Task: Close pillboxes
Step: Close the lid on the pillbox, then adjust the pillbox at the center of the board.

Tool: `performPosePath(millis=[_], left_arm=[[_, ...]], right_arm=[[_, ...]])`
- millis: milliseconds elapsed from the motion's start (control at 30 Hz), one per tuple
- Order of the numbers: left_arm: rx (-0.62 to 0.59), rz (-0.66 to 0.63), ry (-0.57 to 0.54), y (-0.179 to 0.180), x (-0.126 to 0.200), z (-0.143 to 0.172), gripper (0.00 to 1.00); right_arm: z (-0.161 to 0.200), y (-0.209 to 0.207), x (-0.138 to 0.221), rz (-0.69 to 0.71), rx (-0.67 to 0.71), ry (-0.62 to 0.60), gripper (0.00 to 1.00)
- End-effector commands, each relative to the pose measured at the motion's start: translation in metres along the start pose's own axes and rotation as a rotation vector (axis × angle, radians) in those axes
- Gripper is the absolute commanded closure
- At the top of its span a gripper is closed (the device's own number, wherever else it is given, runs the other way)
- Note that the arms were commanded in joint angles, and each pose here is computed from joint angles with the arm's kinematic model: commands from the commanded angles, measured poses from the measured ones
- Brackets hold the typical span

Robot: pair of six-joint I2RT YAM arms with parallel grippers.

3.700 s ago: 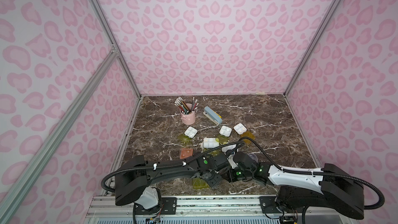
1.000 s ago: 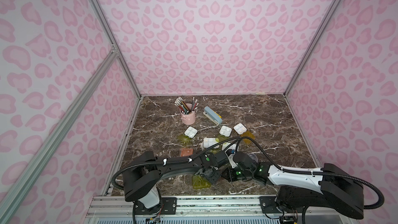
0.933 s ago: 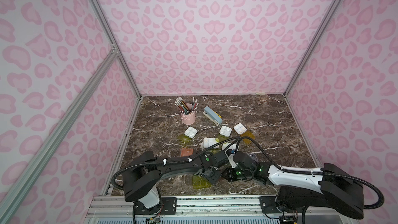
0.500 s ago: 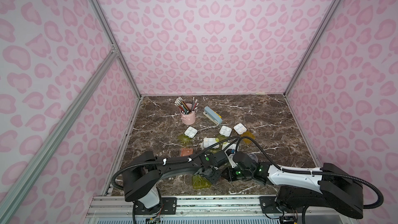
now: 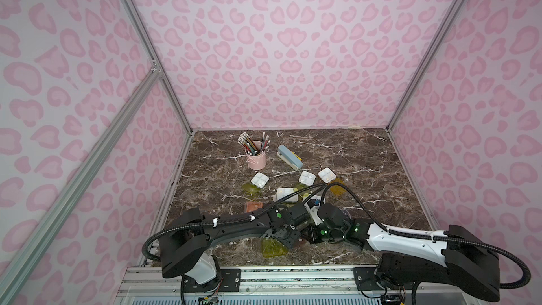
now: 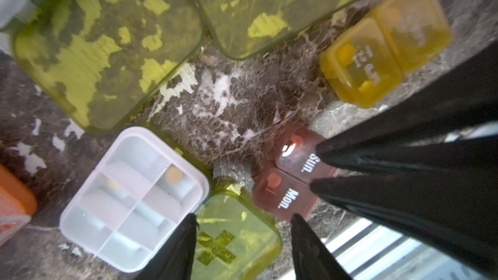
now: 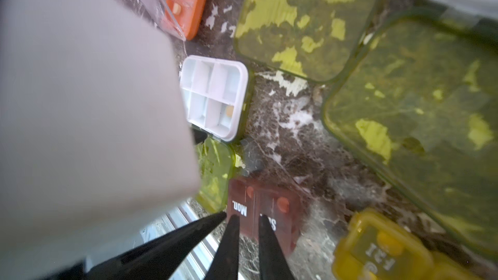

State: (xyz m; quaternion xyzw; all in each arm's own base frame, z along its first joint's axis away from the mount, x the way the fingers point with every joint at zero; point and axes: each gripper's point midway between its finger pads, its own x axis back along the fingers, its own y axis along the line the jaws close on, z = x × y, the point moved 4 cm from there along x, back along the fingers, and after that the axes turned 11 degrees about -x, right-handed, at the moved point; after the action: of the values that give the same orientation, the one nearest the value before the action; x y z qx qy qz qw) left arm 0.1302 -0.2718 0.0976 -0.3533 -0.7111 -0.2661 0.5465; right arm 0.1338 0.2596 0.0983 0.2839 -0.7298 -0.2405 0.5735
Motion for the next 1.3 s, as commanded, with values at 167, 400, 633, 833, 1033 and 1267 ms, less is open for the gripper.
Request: performPosePath(millis=[167, 400, 633, 833, 1033, 1267], left_arm=[[0.010, 0.043, -0.120, 0.006, 0.032, -0.019, 0.41], [0.031, 0.063, -0.179, 0.011, 0.052, -0.017, 0.41], [0.079, 0.114, -0.263, 0.014, 0.071, -0.008, 0.41], [0.103, 0.126, -0.284, 0.016, 0.079, 0.006, 0.40], [0.167, 0.155, -0.357, 0.018, 0.089, 0.015, 0.40], [0.364, 0.179, -0.391, 0.036, 0.085, 0.034, 0.33]], right_arm=[[-0.026, 0.013, 0.021, 0.015, 0.026, -0.117, 0.82], [-0.041, 0.017, 0.038, 0.022, -0.009, -0.177, 0.80], [-0.057, 0.031, 0.053, 0.013, -0.027, -0.256, 0.76], [-0.061, 0.034, 0.056, 0.034, -0.056, -0.270, 0.73], [-0.064, 0.046, 0.056, 0.003, -0.038, -0.255, 0.68], [-0.062, 0.060, 0.037, -0.044, 0.020, -0.166, 0.56]])
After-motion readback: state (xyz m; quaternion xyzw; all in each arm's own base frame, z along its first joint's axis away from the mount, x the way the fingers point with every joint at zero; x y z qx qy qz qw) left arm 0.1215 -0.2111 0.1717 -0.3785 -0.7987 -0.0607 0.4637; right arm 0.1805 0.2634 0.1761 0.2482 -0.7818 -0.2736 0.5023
